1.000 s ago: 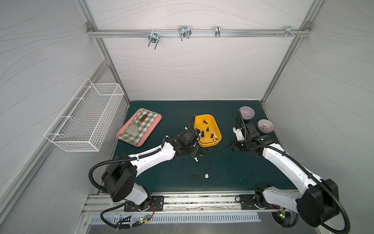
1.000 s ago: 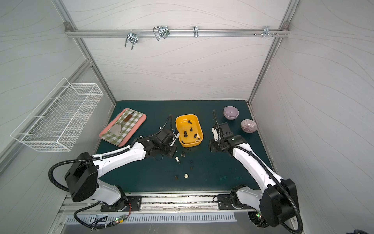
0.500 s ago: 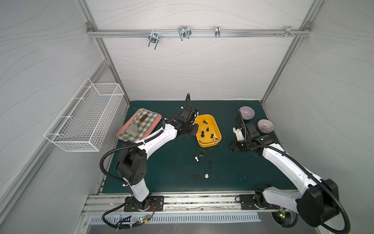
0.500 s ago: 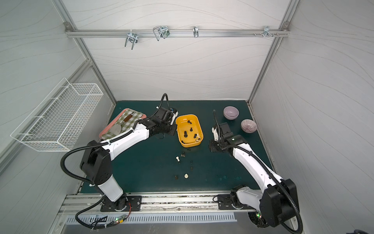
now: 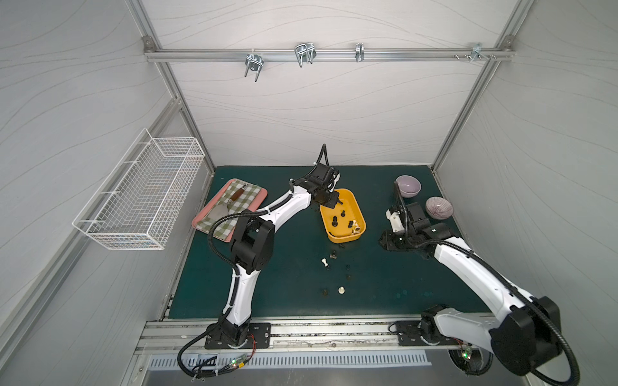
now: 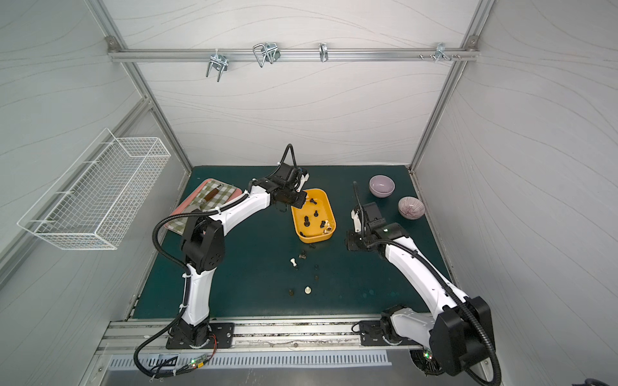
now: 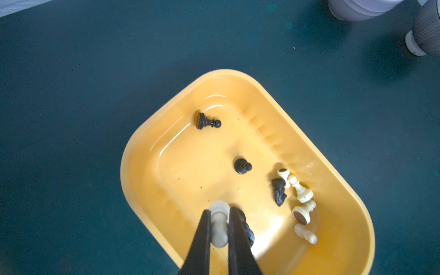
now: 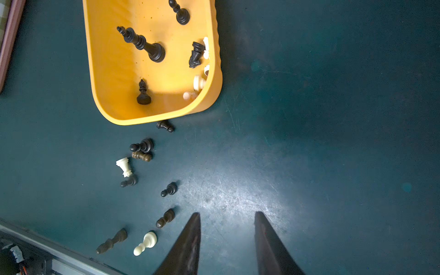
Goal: Put the chess pieces into the storage box
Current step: Place the chess piece in the storage box, then pick up the chess piece at the center of the board.
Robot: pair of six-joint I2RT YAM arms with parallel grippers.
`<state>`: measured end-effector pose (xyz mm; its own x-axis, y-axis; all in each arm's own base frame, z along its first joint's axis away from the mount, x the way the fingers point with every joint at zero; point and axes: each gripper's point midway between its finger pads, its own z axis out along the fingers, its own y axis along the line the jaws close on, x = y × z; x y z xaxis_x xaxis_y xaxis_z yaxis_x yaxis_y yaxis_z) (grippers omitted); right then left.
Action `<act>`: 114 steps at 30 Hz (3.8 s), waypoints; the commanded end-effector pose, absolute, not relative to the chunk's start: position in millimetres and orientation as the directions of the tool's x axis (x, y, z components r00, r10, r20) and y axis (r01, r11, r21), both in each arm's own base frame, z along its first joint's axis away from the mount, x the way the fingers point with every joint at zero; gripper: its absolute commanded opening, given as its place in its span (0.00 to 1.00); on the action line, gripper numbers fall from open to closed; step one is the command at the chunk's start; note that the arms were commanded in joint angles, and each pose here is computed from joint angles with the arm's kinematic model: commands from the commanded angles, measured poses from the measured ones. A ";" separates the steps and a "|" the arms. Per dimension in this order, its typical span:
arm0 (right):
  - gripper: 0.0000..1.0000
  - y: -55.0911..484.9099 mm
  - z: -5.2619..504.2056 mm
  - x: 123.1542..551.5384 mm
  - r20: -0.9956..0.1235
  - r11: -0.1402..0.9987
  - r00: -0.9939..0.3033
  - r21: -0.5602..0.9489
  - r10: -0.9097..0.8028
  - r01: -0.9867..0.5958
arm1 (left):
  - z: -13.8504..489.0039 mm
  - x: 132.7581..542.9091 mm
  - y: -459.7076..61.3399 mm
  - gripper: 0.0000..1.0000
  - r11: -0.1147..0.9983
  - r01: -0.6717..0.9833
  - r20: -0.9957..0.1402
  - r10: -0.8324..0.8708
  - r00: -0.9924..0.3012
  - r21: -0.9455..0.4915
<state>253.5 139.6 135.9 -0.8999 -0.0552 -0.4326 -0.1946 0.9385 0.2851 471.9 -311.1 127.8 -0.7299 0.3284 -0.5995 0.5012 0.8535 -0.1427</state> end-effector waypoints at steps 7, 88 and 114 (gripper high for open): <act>0.39 136.6 137.8 244.8 -0.411 0.937 -0.911 0.300 -0.041 -0.178 | 122.7 497.6 -320.9 0.12 0.840 0.518 -0.605 0.331 -0.724 -0.159; 0.39 146.0 140.4 239.3 -0.420 0.916 -0.899 0.298 -0.127 -0.269 | 213.8 445.0 -257.8 0.42 0.867 0.457 -0.720 0.187 -0.668 -0.199; 0.39 178.2 133.8 235.5 -0.412 0.888 -0.876 0.264 -0.250 -0.377 | 196.2 396.9 -220.2 0.42 0.898 0.384 -0.678 0.146 -0.720 -0.216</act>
<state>230.3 171.8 125.7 -0.8939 -0.2265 -0.3868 -0.3467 0.8963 0.2766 392.8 -223.3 178.2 -0.7545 0.1775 -0.6318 0.3902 0.8954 -0.2144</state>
